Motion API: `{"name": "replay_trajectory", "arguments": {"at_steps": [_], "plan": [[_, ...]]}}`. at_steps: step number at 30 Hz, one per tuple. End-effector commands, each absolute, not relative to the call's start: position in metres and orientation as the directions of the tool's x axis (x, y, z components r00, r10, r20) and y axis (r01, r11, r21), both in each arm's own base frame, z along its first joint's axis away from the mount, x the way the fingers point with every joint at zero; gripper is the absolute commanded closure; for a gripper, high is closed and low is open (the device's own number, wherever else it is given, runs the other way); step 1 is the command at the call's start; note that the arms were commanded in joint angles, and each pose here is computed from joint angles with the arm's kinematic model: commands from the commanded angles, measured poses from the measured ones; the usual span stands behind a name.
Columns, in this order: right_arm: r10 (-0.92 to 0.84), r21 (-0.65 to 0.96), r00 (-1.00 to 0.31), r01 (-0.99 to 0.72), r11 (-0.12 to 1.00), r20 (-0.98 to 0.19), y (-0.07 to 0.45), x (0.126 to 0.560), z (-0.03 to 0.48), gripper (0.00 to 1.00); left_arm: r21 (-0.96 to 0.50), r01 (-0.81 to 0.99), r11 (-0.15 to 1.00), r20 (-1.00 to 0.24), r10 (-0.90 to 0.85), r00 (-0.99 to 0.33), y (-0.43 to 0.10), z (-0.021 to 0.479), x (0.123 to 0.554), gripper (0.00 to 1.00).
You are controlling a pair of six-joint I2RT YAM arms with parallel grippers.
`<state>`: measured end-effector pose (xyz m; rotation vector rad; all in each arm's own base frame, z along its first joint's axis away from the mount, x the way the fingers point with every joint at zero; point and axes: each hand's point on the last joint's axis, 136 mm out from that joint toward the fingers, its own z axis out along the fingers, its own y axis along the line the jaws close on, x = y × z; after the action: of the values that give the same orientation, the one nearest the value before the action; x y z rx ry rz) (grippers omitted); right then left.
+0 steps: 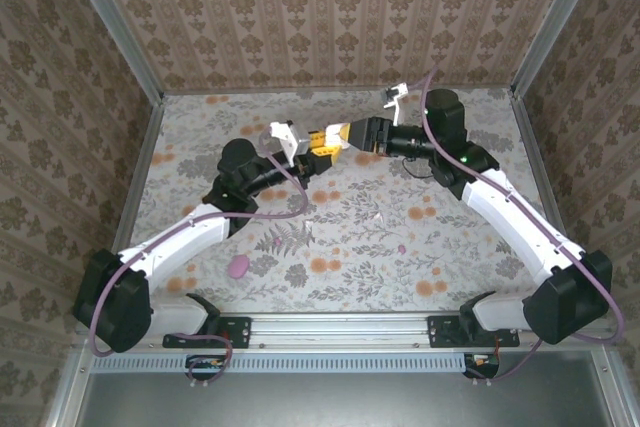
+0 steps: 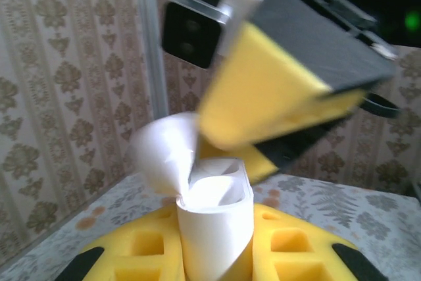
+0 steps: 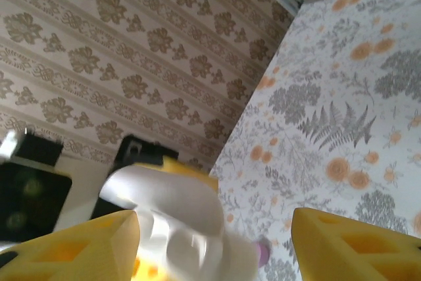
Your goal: Insert the wireless bluetooth earbuds into the charging case
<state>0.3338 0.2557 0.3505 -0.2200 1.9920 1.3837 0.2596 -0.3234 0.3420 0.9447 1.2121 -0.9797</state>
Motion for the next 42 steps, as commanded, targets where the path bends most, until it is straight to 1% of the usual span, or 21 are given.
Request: {"name": "replay_trajectory", "arguments": {"at_steps": [1, 5, 8, 13, 15, 16, 18, 19, 20, 21, 23, 26, 29, 31, 32, 35, 38, 42], "plan": [[0.289, 0.748, -0.705, -0.518, 0.415, -0.648, 0.253, 0.346, 0.372, 0.35, 0.103, 0.965, 0.239, -0.988, -0.089, 0.128, -0.328, 0.342, 0.244, 0.85], [0.277, 0.745, -0.708, -0.521, 0.416, -0.649, 0.253, 0.344, 0.372, 0.33, 0.096, 0.958, 0.272, -0.988, -0.091, 0.125, -0.326, 0.341, 0.249, 0.85], [0.277, 0.744, -0.706, -0.522, 0.417, -0.651, 0.250, 0.338, 0.372, 0.29, 0.093, 0.939, 0.331, -0.988, -0.086, 0.128, -0.321, 0.339, 0.258, 0.84], [0.318, 0.757, -0.704, -0.485, 0.437, -0.635, 0.237, 0.329, 0.371, 0.28, 0.119, 0.900, 0.419, -0.982, -0.083, 0.169, -0.312, 0.340, 0.268, 0.84], [0.354, 0.757, -0.687, -0.462, 0.462, -0.635, 0.226, 0.328, 0.369, 0.28, 0.123, 0.889, 0.442, -0.981, -0.082, 0.177, -0.309, 0.341, 0.270, 0.84], [0.375, 0.752, -0.676, -0.430, 0.499, -0.635, 0.216, 0.330, 0.363, 0.29, 0.129, 0.883, 0.451, -0.979, -0.082, 0.185, -0.307, 0.341, 0.271, 0.84], [0.397, 0.724, -0.661, -0.334, 0.604, -0.637, 0.193, 0.336, 0.342, 0.30, 0.128, 0.875, 0.467, -0.978, -0.086, 0.189, -0.302, 0.341, 0.273, 0.84], [0.400, 0.693, -0.660, -0.260, 0.673, -0.636, 0.179, 0.340, 0.324, 0.31, 0.115, 0.873, 0.474, -0.980, -0.090, 0.178, -0.299, 0.340, 0.275, 0.84], [0.393, 0.651, -0.674, -0.173, 0.739, -0.625, 0.164, 0.342, 0.301, 0.35, 0.097, 0.870, 0.484, -0.981, -0.100, 0.165, -0.295, 0.340, 0.278, 0.84], [0.377, 0.614, -0.693, -0.120, 0.780, -0.615, 0.155, 0.343, 0.284, 0.38, 0.085, 0.868, 0.490, -0.981, -0.113, 0.160, -0.292, 0.339, 0.279, 0.84], [0.323, 0.532, -0.756, -0.039, 0.846, -0.569, 0.142, 0.338, 0.244, 0.42, 0.068, 0.872, 0.484, -0.977, -0.145, 0.156, -0.286, 0.336, 0.279, 0.84], [0.271, 0.450, -0.840, 0.036, 0.892, -0.470, 0.134, 0.327, 0.197, 0.47, 0.031, 0.885, 0.465, -0.977, -0.174, 0.126, -0.279, 0.329, 0.279, 0.84], [0.193, 0.375, -0.908, 0.043, 0.926, -0.373, 0.132, 0.316, 0.158, 0.51, 0.008, 0.898, 0.439, -0.970, -0.214, 0.113, -0.274, 0.324, 0.277, 0.84], [0.118, 0.329, -0.939, 0.006, 0.944, -0.322, 0.136, 0.311, 0.133, 0.52, -0.022, 0.905, 0.424, -0.963, -0.252, 0.095, -0.268, 0.322, 0.279, 0.84], [0.086, 0.301, -0.949, -0.009, 0.954, -0.303, 0.137, 0.310, 0.125, 0.54, -0.038, 0.906, 0.422, -0.960, -0.267, 0.085, -0.266, 0.321, 0.281, 0.84], [-0.019, 0.156, -0.968, -0.060, 0.986, -0.250, 0.135, 0.308, 0.104, 0.53, -0.056, 0.907, 0.418, -0.955, -0.289, 0.074, -0.261, 0.319, 0.285, 0.84], [-0.088, 0.091, -0.977, -0.108, 0.990, -0.196, 0.140, 0.310, 0.087, 0.53, -0.044, 0.907, 0.418, -0.962, -0.264, 0.075, -0.263, 0.316, 0.284, 0.84], [-0.153, 0.064, -0.977, -0.165, 0.984, -0.150, 0.155, 0.314, 0.070, 0.53, -0.026, 0.911, 0.411, -0.961, -0.260, 0.090, -0.262, 0.317, 0.279, 0.85]]}}
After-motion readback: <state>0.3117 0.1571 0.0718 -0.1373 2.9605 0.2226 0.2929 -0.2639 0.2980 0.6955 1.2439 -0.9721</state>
